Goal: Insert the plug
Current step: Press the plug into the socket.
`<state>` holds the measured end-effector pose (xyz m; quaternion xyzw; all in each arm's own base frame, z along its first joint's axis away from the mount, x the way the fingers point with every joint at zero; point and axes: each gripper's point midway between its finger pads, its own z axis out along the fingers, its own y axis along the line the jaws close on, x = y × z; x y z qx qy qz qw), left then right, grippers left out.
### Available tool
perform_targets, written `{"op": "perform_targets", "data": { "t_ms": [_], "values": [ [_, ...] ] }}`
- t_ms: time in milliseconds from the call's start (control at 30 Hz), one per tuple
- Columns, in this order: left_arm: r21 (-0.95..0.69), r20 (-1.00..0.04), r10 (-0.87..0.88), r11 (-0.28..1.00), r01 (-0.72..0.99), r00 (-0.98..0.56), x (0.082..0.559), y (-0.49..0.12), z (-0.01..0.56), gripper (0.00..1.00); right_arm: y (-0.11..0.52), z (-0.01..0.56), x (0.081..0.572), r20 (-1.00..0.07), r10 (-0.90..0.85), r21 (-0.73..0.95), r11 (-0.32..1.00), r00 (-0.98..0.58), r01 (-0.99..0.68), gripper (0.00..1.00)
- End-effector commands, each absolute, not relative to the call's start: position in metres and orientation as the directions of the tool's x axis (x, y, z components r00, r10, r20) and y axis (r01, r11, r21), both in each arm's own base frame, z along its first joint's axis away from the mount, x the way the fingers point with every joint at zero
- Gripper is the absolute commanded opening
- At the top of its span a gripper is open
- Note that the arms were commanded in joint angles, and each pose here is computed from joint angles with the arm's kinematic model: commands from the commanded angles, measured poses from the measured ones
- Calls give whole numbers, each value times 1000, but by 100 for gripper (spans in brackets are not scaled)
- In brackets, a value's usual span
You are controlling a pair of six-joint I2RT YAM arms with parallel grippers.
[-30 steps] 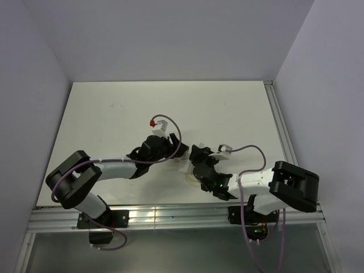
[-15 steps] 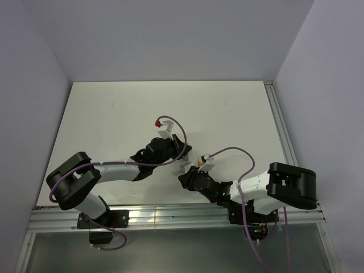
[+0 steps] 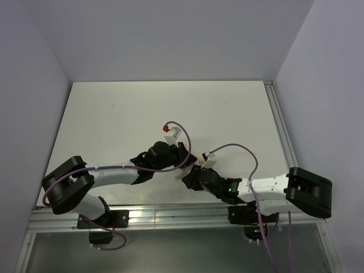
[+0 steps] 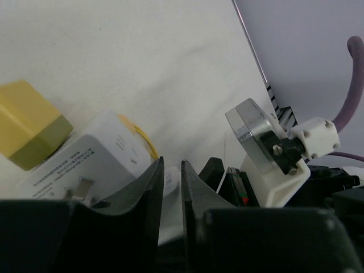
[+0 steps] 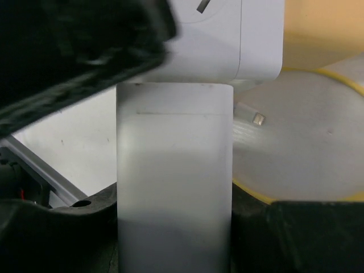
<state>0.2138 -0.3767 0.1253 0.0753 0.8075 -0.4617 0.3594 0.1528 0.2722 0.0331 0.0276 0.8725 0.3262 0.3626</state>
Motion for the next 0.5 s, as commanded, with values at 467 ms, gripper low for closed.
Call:
{"op": "perform_targets", "data": {
  "t_ms": [467],
  "values": [
    [-606,-741,-257,654,453,-620,253,-327,166,42,216,75,175,-691,293,535,822,-661,-195,68]
  ]
}}
